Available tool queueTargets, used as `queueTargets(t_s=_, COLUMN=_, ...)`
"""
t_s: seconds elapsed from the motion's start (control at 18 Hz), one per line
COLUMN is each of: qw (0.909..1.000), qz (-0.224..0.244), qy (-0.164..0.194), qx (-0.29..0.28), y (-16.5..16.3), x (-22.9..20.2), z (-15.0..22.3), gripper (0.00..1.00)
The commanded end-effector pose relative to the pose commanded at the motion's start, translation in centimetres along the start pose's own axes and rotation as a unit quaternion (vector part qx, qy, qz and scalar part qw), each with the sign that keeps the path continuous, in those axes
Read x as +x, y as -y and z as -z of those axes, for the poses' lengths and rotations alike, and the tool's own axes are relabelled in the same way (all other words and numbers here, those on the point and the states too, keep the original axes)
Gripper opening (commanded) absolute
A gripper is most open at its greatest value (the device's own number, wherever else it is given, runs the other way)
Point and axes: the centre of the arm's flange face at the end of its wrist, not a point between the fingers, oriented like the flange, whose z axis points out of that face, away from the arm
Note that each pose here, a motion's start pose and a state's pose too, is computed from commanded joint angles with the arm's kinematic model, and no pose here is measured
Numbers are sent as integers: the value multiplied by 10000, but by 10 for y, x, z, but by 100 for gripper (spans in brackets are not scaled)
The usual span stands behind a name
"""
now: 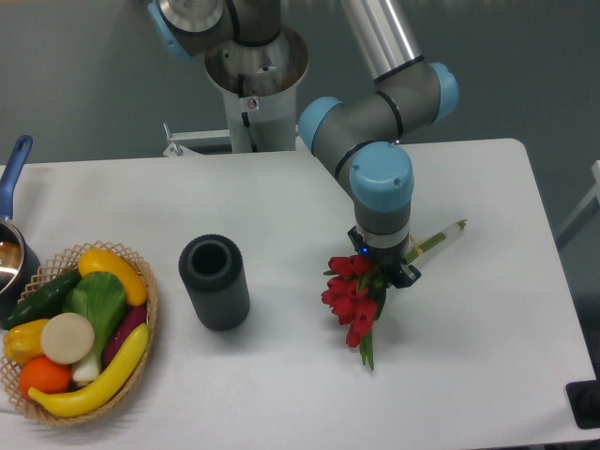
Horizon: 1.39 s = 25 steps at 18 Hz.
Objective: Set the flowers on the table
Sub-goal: 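Lay the tulips flat on the table and open the gripper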
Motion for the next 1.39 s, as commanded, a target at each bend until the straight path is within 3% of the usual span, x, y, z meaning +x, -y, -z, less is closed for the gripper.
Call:
queueTargets(t_s=0.28, qw=10000, qz=-45, qy=-60, qx=-14, y=8, x=2, z=-9, gripper=39)
queueTargets(t_s=0.39, qw=10000, qz=-51, qy=-45, qx=-10, y=9, x=3, z=-8, gripper=51)
queueTargets(t_s=0.5, qw=10000, qz=-57, qy=-31, qx=0, y=9, x=3, z=-9, gripper=76)
queueTargets(t_s=0.67, qw=10000, qz=-82, qy=-47, qx=6, y=9, x=8, z=-8, gripper=100)
queueTargets(t_s=0.83, qw=9999, qz=-103, qy=103, qx=35, y=7, x=14, z=13, gripper=100)
queueTargets(t_s=1.11, qw=9978, qz=-26, qy=626, qx=209, y=-3, x=14, z=88, gripper=100)
queueTargets(t_s=1.39, qw=9993, qz=-51, qy=323, qx=184, y=-31, x=11, z=159, gripper=100)
